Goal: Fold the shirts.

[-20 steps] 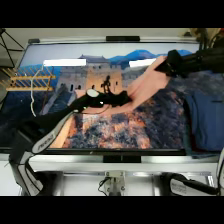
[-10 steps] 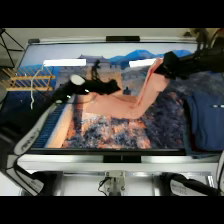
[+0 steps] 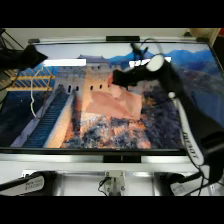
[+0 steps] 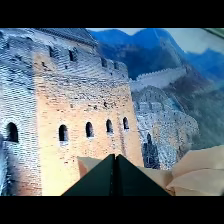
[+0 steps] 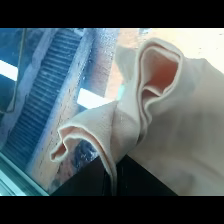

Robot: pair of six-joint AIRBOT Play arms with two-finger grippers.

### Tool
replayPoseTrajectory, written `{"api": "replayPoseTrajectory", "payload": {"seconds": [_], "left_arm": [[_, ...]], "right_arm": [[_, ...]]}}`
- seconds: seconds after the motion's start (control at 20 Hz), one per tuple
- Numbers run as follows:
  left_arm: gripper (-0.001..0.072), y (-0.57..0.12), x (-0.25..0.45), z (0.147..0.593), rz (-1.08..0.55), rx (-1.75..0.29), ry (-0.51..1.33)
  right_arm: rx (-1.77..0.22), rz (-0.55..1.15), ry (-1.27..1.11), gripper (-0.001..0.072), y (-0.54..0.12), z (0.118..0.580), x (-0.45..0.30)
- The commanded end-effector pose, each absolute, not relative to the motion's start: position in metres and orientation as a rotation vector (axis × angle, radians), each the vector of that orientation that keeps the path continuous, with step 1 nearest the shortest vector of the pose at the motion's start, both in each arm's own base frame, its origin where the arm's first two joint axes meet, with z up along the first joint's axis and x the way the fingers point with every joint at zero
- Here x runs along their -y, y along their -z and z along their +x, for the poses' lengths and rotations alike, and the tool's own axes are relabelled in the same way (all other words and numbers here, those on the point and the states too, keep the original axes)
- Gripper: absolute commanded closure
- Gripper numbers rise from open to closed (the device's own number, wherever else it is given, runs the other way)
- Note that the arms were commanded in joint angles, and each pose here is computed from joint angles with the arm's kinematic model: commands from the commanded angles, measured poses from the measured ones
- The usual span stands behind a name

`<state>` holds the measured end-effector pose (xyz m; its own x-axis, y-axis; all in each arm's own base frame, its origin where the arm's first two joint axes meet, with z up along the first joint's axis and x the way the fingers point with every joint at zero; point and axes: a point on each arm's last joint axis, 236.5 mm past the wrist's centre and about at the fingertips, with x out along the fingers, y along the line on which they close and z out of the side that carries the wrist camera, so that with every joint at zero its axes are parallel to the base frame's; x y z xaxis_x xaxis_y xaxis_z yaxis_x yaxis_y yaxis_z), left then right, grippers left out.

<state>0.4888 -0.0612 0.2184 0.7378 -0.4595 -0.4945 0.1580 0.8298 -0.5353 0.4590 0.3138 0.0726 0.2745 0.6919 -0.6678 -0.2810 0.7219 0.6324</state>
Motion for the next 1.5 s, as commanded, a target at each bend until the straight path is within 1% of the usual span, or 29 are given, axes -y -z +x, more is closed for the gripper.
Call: {"api": "replayPoseTrajectory", "payload": {"seconds": [0.0, 0.05, 0.1, 0.15, 0.25, 0.3, 0.4, 0.45, 0.5, 0.55, 0.6, 0.65, 0.75, 0.9, 1.0, 1.1, 1.2, 1.25, 1.3, 1.35, 1.4, 1.45], "left_arm": [[0.0667, -0.25, 0.017, 0.452, -0.46, -0.632, 0.283], [0.0667, -0.253, 0.018, 0.448, -0.443, -0.629, 0.29], [0.0667, -0.254, 0.02, 0.445, -0.428, -0.63, 0.3], [0.0667, -0.254, 0.022, 0.444, -0.426, -0.634, 0.305], [0.0666, -0.252, 0.025, 0.445, -0.426, -0.641, 0.311], [0.0666, -0.252, 0.025, 0.445, -0.425, -0.641, 0.311], [0.0666, -0.252, 0.025, 0.445, -0.414, -0.639, 0.315], [0.0666, -0.252, 0.025, 0.445, -0.408, -0.637, 0.317], [0.0666, -0.252, 0.025, 0.445, -0.408, -0.637, 0.317], [0.0666, -0.252, 0.025, 0.445, -0.408, -0.637, 0.317], [0.0666, -0.252, 0.025, 0.445, -0.408, -0.638, 0.317], [0.0666, -0.252, 0.025, 0.445, -0.406, -0.638, 0.317], [0.0666, -0.251, 0.025, 0.445, -0.397, -0.637, 0.321], [0.0666, -0.251, 0.025, 0.445, -0.383, -0.634, 0.325], [0.0665, -0.251, 0.025, 0.445, -0.38, -0.634, 0.326], [0.0666, -0.251, 0.025, 0.445, -0.381, -0.634, 0.326], [0.0665, -0.251, 0.025, 0.445, -0.381, -0.634, 0.326], [0.0665, -0.251, 0.025, 0.445, -0.382, -0.634, 0.327], [0.0666, -0.251, 0.025, 0.445, -0.388, -0.635, 0.324], [0.0666, -0.251, 0.025, 0.445, -0.388, -0.635, 0.324], [0.0665, -0.251, 0.025, 0.445, -0.388, -0.635, 0.324], [0.0666, -0.251, 0.025, 0.445, -0.388, -0.635, 0.324]], "right_arm": [[-1.129, 0.528, -0.692, 0.065, -0.013, 0.463, -0.383], [-1.158, 0.579, -0.688, 0.0597, 0.001, 0.46, -0.395], [-1.189, 0.633, -0.692, 0.0296, 0.011, 0.456, -0.406], [-1.205, 0.671, -0.702, 0.0116, 0.015, 0.455, -0.411], [-1.209, 0.658, -0.732, 0.0115, 0.007, 0.454, -0.403], [-1.21, 0.628, -0.736, 0.0115, -0.001, 0.457, -0.386], [-1.228, 0.491, -0.672, 0.0115, -0.008, 0.464, -0.326], [-1.268, 0.389, -0.566, 0.0115, -0.003, 0.467, -0.276], [-1.338, 0.262, -0.411, 0.0115, 0.008, 0.463, -0.214], [-1.425, 0.15, -0.262, 0.0115, 0.018, 0.453, -0.155], [-1.528, 0.091, -0.163, 0.005, 0.028, 0.436, -0.109], [-1.596, 0.136, -0.147, 0.0028, 0.036, 0.424, -0.096], [-1.621, 0.315, -0.229, 0.0028, 0.055, 0.42, -0.116], [-1.608, 0.393, -0.251, 0.0028, 0.082, 0.432, -0.133], [-1.595, 0.489, -0.29, 0.0028, 0.091, 0.44, -0.151], [-1.628, 0.568, -0.327, 0.0029, 0.098, 0.437, -0.167], [-1.638, 0.613, -0.389, 0.0031, 0.097, 0.434, -0.184], [-1.626, 0.606, -0.431, 0.0131, 0.094, 0.434, -0.191], [-1.608, 0.595, -0.467, 0.0324, 0.091, 0.435, -0.196], [-1.583, 0.587, -0.492, 0.0587, 0.087, 0.439, -0.198], [-1.552, 0.585, -0.523, 0.0644, 0.078, 0.446, -0.2], [-1.507, 0.58, -0.563, 0.0645, 0.064, 0.455, -0.2]]}}
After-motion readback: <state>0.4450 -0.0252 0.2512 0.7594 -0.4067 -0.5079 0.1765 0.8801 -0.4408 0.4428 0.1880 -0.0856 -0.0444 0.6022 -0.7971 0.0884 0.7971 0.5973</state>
